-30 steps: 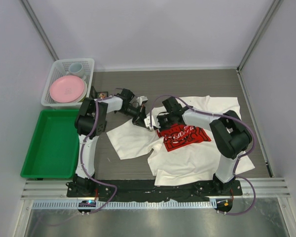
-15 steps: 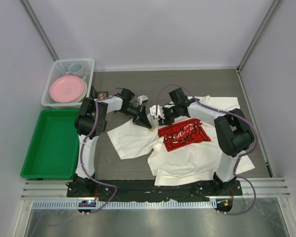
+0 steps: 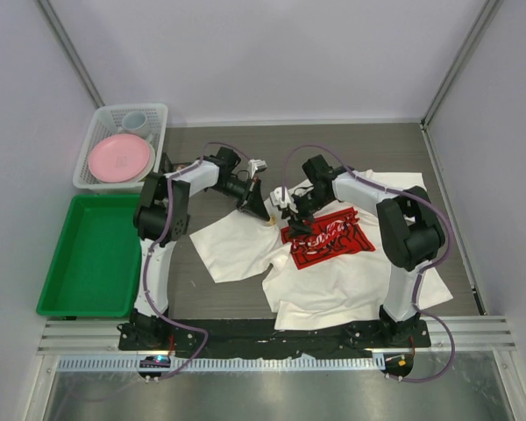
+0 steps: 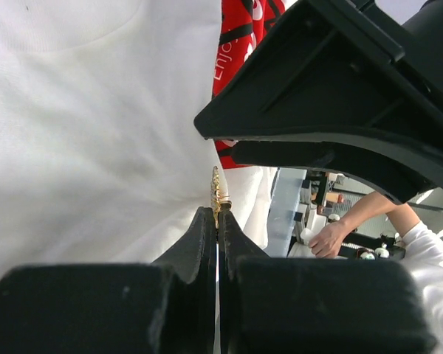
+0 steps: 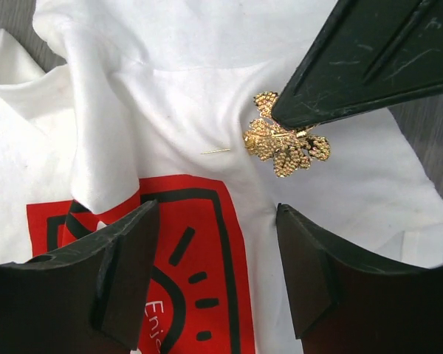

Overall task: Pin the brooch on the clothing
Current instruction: Close the brooch onto the flattened clothing.

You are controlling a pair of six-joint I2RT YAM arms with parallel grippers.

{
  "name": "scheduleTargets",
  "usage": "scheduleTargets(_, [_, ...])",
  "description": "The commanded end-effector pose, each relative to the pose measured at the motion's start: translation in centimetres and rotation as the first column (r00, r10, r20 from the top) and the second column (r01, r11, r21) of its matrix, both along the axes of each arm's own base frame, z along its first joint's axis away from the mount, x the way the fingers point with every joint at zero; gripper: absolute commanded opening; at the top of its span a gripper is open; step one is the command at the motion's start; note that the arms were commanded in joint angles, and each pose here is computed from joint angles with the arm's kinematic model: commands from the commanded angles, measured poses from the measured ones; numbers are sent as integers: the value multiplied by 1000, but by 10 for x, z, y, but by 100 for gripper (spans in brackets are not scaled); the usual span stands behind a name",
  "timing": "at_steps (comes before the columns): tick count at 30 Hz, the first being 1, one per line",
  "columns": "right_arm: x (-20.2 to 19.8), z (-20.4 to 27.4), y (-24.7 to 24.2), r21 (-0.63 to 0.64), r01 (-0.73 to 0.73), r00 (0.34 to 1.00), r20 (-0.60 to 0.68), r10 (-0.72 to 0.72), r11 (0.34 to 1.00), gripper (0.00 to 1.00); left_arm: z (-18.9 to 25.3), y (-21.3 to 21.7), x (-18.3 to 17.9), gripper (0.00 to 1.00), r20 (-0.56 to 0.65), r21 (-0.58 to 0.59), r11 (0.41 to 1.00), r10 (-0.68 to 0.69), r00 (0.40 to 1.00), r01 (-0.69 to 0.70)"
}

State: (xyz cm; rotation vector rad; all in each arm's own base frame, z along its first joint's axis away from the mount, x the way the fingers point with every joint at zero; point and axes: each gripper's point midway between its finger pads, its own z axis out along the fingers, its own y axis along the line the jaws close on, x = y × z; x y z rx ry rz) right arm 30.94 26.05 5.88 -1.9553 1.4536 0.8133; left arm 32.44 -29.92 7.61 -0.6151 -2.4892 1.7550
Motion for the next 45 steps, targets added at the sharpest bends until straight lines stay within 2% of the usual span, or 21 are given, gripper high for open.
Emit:
scheduleTargets(1, [-1, 6, 8, 54, -3, 999, -40, 5, 999, 69, 8, -1, -3, 0, 4, -29, 999, -37, 999, 37])
scheduleTargets(11, [12, 10, 16, 81, 47, 998, -46, -44, 996, 70, -1, -2, -13, 0, -10, -21, 998, -61, 998, 60])
scheduleTargets(25, [2, 7, 23, 126, 41, 999, -27, -37, 991, 72, -4, -6, -10, 0, -20, -41, 997, -59, 998, 59])
scheduleTargets(39, [-3, 4, 31, 152, 73, 995, -85, -61, 986, 72, -3, -7, -10, 0, -47, -45, 998, -50, 998, 47])
scheduleTargets(45, [-1, 5, 32, 154, 86, 993, -97, -72, 984, 64, -3, -8, -12, 0, -46, -48, 997, -54, 997, 52])
